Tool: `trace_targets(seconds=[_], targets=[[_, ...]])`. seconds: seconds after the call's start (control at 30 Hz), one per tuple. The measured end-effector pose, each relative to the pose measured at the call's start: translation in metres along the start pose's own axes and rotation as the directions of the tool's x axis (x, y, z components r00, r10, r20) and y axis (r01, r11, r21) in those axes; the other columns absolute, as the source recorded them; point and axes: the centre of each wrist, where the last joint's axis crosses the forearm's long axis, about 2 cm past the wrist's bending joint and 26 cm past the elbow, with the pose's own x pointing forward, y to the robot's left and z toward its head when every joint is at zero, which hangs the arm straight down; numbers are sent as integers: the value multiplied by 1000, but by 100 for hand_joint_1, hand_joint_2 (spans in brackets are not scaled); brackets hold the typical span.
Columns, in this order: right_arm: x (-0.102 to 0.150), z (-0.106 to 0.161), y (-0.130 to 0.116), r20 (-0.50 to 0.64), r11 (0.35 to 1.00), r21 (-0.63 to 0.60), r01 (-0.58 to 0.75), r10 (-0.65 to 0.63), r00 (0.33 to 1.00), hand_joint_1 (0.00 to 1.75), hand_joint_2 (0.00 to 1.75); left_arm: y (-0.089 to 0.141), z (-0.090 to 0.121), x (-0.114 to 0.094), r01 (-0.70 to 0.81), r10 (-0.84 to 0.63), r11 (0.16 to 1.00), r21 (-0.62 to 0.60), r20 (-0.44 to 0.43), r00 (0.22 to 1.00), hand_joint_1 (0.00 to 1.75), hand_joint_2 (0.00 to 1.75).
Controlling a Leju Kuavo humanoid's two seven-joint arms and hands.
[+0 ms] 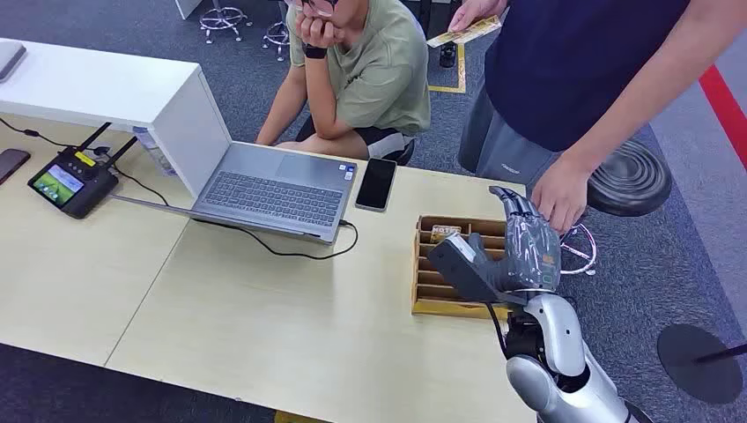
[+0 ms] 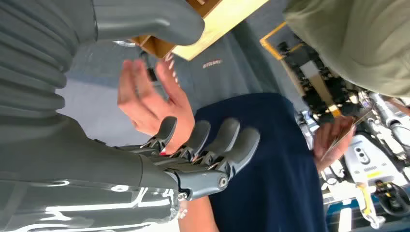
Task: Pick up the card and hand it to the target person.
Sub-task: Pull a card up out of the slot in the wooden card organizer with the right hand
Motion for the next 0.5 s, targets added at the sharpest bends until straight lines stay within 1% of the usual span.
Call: trace_targets(seconds=[0.03,0.1,0.13,0.2,0.27,0.5], targets=[[0,0,0,0,1000,1,-1,1,1000,92,175,0,0,0,1,-1,1000,0,-2,1000,0,0],[2,0,1,2,1000,3,-3,3,1000,98,175,0,0,0,4,-4,1000,0,-4,1000,0,0],[3,-1,1,3,1000,5,-5,5,1000,103,175,0,0,0,4,-4,1000,-1,-3,1000,0,0],[5,-5,1,6,1000,8,-12,12,1000,121,175,0,0,0,4,-4,1000,-4,2,1000,0,0],[7,-11,0,10,1000,5,-21,21,1000,131,175,-1,0,0,5,-5,1000,-6,6,1000,0,0],[14,-12,3,27,999,29,-33,32,999,117,175,-1,0,0,10,-10,1000,-8,-1,1000,0,0]])
